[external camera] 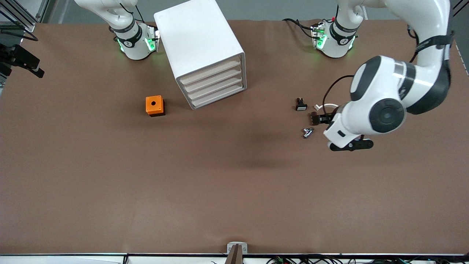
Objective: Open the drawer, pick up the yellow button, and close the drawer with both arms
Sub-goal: 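Move the left gripper toward the top drawer of the white cabinet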
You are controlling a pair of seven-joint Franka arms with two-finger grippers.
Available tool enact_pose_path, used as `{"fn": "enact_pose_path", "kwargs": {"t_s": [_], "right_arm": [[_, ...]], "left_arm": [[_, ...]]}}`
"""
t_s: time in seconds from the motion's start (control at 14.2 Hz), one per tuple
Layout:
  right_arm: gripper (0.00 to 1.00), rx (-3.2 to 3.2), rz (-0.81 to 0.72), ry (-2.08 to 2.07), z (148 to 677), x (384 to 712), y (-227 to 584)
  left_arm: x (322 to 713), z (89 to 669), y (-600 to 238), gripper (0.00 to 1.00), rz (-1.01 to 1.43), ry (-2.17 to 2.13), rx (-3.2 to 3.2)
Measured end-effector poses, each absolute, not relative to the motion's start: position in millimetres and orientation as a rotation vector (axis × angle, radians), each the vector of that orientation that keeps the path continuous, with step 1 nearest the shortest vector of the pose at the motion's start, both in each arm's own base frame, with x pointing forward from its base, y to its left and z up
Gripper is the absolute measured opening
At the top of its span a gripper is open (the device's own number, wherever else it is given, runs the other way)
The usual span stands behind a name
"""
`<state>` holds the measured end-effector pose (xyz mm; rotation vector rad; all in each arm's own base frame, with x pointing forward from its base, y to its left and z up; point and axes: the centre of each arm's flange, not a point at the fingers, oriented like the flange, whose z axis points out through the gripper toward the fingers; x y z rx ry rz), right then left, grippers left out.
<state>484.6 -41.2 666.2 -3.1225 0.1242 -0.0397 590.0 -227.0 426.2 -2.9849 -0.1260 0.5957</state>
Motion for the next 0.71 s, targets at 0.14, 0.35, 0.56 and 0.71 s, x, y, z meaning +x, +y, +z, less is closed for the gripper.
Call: {"fn": "enact_pose_path", "kwargs": {"t_s": [0.14,0.35,0.56,0.71], "right_arm": [[1.00,-3.119,-0.040,0.117,666.2,484.7,-40.1],[1.00,-3.118,-0.040,0.110,666.1,484.8,-39.3],[1.00,-3.118,-0.041,0.108,666.2,484.8,-39.3],[1.00,-3.118,-0.042,0.108,666.2,484.9,-39.2]], "left_arm": [[583.1,409.4,-250.1,1.00,0.617,-0.193,-2.944],[566.7,374.2,-293.7,1.00,0.644,-0.346,-2.845],[553.9,337.5,-333.0,1.00,0.646,-0.496,-2.746],[541.8,325.4,-358.5,1.00,0.625,-0.576,-2.695]]}}
